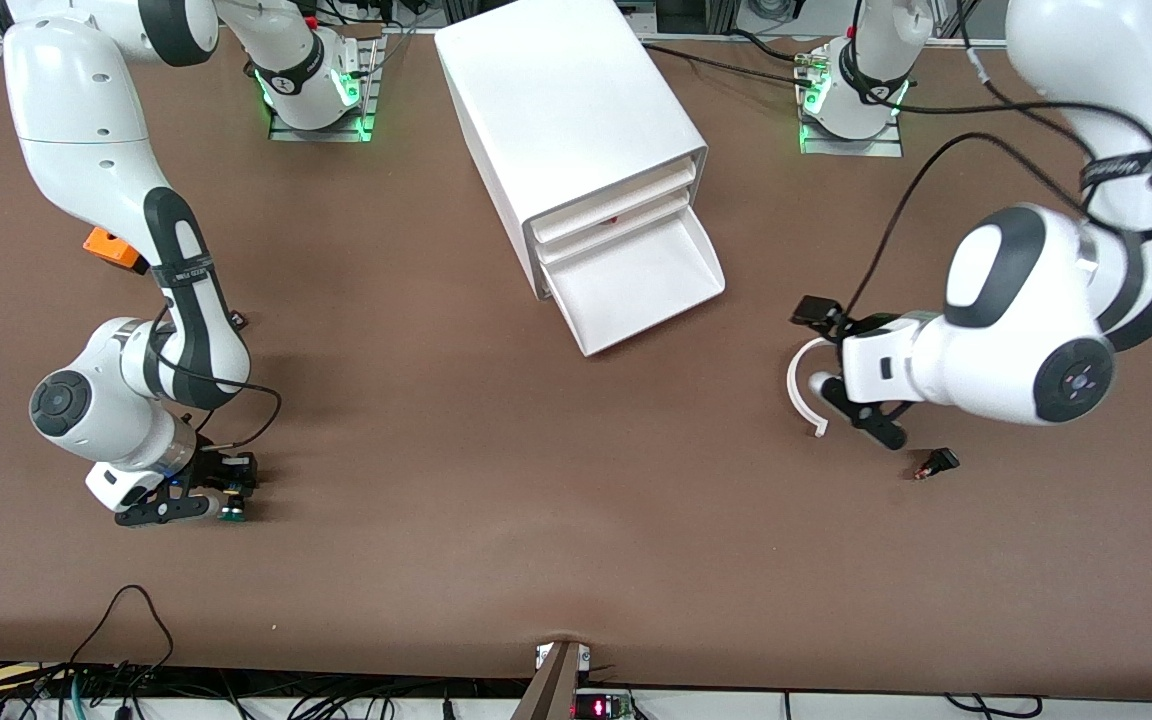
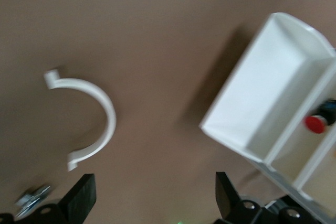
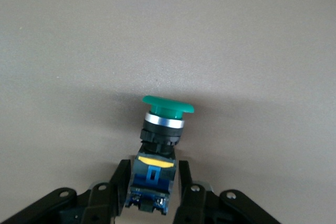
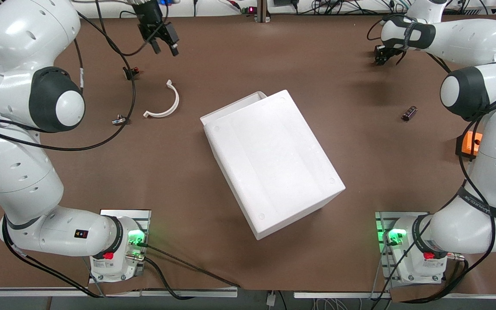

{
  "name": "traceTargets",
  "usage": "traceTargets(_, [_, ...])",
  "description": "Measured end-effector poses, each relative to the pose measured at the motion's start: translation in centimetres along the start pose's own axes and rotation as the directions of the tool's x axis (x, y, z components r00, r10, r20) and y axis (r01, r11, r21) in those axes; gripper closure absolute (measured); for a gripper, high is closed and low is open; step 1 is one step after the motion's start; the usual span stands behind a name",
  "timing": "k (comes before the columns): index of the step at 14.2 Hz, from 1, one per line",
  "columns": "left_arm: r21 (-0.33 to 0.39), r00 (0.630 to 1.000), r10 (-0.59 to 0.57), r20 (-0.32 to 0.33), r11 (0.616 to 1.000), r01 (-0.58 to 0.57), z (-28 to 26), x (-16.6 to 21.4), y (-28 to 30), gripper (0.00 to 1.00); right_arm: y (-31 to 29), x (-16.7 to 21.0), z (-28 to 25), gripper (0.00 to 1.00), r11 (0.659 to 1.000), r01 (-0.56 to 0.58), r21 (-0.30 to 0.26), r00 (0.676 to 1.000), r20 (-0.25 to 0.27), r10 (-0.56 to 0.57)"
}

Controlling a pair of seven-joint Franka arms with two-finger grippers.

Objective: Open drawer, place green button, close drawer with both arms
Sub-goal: 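Release the drawer and raise the left gripper away while the right gripper lifts, then carry the green button with the right gripper over the open drawer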

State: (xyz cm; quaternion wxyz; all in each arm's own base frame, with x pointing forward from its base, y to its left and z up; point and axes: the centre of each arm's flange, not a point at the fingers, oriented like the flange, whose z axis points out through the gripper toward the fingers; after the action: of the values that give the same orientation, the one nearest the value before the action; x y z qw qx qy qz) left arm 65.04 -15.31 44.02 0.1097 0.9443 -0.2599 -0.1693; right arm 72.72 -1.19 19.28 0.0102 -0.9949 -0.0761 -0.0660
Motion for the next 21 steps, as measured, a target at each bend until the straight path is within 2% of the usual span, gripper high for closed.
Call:
traceTargets(3, [0.231, 0.999, -0.035, 0.026, 0.973, 0.028, -4.5, -3.1, 0.1, 0.00, -0.2, 0.0, 0.0, 0.60, 1.000, 0.002, 0.000, 1.000, 0.000, -0.002])
traceTargets(4, [0.281, 0.999, -0.048, 0.020, 0.959, 0.040, -5.8, -4.0, 0.3, 0.00, -0.2, 0.0, 0.0, 0.63, 1.000, 0.003, 0.000, 1.000, 0.000, -0.003])
traceTargets(6, [0.325, 0.997, -0.070, -0.024, 0.943, 0.074, -8.6, -5.5, 0.3, 0.00, -0.2, 0.0, 0.0, 0.63, 1.000, 0.003, 0.000, 1.000, 0.000, -0.003])
traceTargets(8, [0.313, 0.989, -0.126, -0.074, 0.939, 0.143, -10.4, -7.2, -1.1, 0.00, -0.3, 0.1, 0.0, 0.63, 1.000, 0.004, 0.001, 1.000, 0.000, -0.004])
traceTargets(10, [0.259, 0.963, -0.238, -0.127, 0.929, 0.264, -11.3, -8.5, -2.8, 0.00, -0.6, 0.1, 0.0, 0.63, 1.000, 0.008, 0.002, 1.000, 0.000, -0.008])
traceTargets(11, [0.243, 0.936, -0.311, -0.164, 0.907, 0.344, -11.7, -9.0, -3.3, 0.00, -0.8, 0.1, 0.0, 0.64, 1.000, 0.011, 0.003, 1.000, 0.000, -0.011])
traceTargets(13, [0.211, 0.858, -0.419, -0.297, 0.848, 0.487, -12.6, -9.5, -2.9, 0.00, -1.4, 0.2, 0.0, 0.67, 1.000, 0.019, 0.005, 1.000, 0.000, -0.019])
traceTargets(15, [0.190, 0.808, -0.429, -0.405, 0.824, 0.533, -12.1, -10.8, -1.7, 0.00, -1.9, 0.3, 0.0, 0.67, 1.000, 0.026, 0.007, 1.000, -0.001, -0.026])
traceTargets(17, [0.181, 0.791, -0.437, -0.428, 0.816, 0.549, -10.5, -13.1, -0.8, 0.00, -2.2, 0.4, -0.1, 0.67, 0.999, 0.032, 0.010, 0.999, 0.007, -0.032])
traceTargets(21, [0.173, 0.784, -0.466, -0.411, 0.804, 0.569, -9.3, -15.6, -2.0, 0.00, -3.3, 1.1, -1.3, 0.67, 0.998, 0.058, 0.015, 0.998, -0.002, -0.058])
